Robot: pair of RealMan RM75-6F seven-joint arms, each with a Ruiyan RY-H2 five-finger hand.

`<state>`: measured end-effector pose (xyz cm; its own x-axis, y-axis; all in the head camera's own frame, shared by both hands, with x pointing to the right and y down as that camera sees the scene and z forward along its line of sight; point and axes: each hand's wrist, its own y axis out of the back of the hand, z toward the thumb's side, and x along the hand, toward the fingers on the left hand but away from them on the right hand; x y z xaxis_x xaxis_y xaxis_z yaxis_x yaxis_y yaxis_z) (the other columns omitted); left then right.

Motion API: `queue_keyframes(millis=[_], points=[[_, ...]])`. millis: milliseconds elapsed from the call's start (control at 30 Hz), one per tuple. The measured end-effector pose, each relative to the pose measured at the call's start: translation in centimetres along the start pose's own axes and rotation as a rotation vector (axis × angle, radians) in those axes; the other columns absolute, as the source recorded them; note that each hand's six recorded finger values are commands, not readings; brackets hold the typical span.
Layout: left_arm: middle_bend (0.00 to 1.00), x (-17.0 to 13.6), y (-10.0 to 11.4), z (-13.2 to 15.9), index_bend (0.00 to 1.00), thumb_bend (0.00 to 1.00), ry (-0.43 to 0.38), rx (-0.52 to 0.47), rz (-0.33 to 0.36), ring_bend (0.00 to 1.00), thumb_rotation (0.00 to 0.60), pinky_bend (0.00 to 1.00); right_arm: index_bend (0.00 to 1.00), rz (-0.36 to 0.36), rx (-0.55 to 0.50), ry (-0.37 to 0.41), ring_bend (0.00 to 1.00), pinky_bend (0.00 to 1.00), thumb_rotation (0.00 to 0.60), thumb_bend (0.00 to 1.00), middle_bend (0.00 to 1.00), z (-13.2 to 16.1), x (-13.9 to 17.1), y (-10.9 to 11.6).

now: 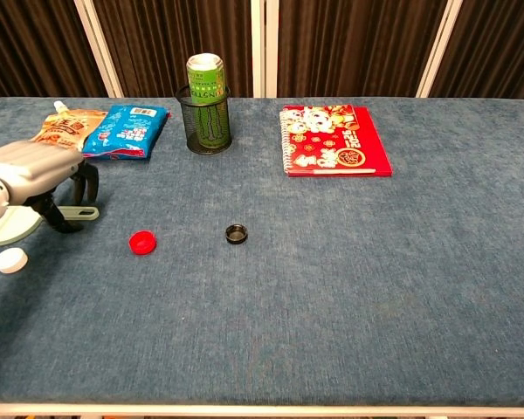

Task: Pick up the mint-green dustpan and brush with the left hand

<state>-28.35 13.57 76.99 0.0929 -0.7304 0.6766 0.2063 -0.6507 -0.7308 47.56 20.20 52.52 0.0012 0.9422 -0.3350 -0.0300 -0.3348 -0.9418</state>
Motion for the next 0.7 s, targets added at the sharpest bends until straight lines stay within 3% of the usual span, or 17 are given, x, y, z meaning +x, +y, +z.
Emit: queue_keyframes(millis=[700], points=[[0.47,-0.4,-0.9,-1.0,0.44,0.26,-0.002,-0.021,-0.015,0.26,0.600,0.15,0.00,0.007,-0.001,-0.004,0.00,0.00,0.600,0.27,0.08,0.1,0.0,-0.1]])
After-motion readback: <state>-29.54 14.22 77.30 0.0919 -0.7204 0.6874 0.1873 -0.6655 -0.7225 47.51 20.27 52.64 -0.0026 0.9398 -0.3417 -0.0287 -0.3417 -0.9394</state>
